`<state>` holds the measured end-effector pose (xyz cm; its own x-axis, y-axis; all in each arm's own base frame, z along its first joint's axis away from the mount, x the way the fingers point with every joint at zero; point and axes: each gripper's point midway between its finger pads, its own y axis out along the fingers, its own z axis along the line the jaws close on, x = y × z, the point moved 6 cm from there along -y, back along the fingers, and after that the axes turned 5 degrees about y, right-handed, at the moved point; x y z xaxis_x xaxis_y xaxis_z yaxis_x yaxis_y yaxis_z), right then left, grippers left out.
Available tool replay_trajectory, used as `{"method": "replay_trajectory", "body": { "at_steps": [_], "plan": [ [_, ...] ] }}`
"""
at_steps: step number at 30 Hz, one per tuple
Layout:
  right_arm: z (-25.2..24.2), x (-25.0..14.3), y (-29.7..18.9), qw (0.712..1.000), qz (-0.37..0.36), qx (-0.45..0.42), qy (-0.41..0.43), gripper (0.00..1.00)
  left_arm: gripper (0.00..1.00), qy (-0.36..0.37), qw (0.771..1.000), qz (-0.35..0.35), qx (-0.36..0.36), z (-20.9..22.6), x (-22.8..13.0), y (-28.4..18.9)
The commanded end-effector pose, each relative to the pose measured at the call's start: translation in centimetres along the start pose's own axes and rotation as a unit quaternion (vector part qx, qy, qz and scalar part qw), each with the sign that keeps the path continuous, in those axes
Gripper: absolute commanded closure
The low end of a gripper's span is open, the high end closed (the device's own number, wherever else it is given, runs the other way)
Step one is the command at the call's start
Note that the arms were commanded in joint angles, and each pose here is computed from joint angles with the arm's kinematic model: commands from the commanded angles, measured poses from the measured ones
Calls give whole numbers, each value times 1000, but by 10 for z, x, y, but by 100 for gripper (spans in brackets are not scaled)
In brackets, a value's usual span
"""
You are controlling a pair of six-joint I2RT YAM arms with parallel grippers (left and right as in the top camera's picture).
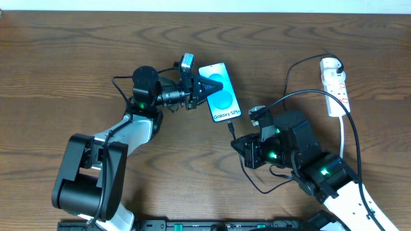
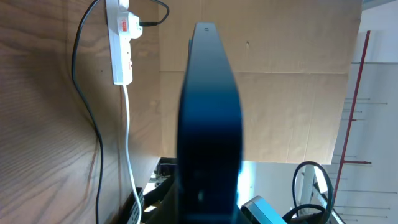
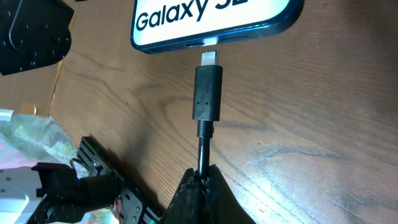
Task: Plug charger to phone and switch on socket
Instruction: 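Bring the cable plug up to the phone's bottom port, then push the USB-C plug into the phone port with the right gripper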
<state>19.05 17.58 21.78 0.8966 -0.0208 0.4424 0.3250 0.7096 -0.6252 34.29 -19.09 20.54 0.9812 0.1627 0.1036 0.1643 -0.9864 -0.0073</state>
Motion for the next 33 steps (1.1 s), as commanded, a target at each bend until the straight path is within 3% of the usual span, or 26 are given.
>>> {"method": "replay_trajectory", "body": {
  "at_steps": [1, 33],
  "plan": [
    [1, 0, 1, 1000, 0, 0, 3, 99, 93, 43, 999, 4, -10, -13, 3, 1],
    [4, 4, 1, 1000, -10, 7, -3, 99, 92, 64, 998, 6, -9, -11, 1, 1]
  ]
}}
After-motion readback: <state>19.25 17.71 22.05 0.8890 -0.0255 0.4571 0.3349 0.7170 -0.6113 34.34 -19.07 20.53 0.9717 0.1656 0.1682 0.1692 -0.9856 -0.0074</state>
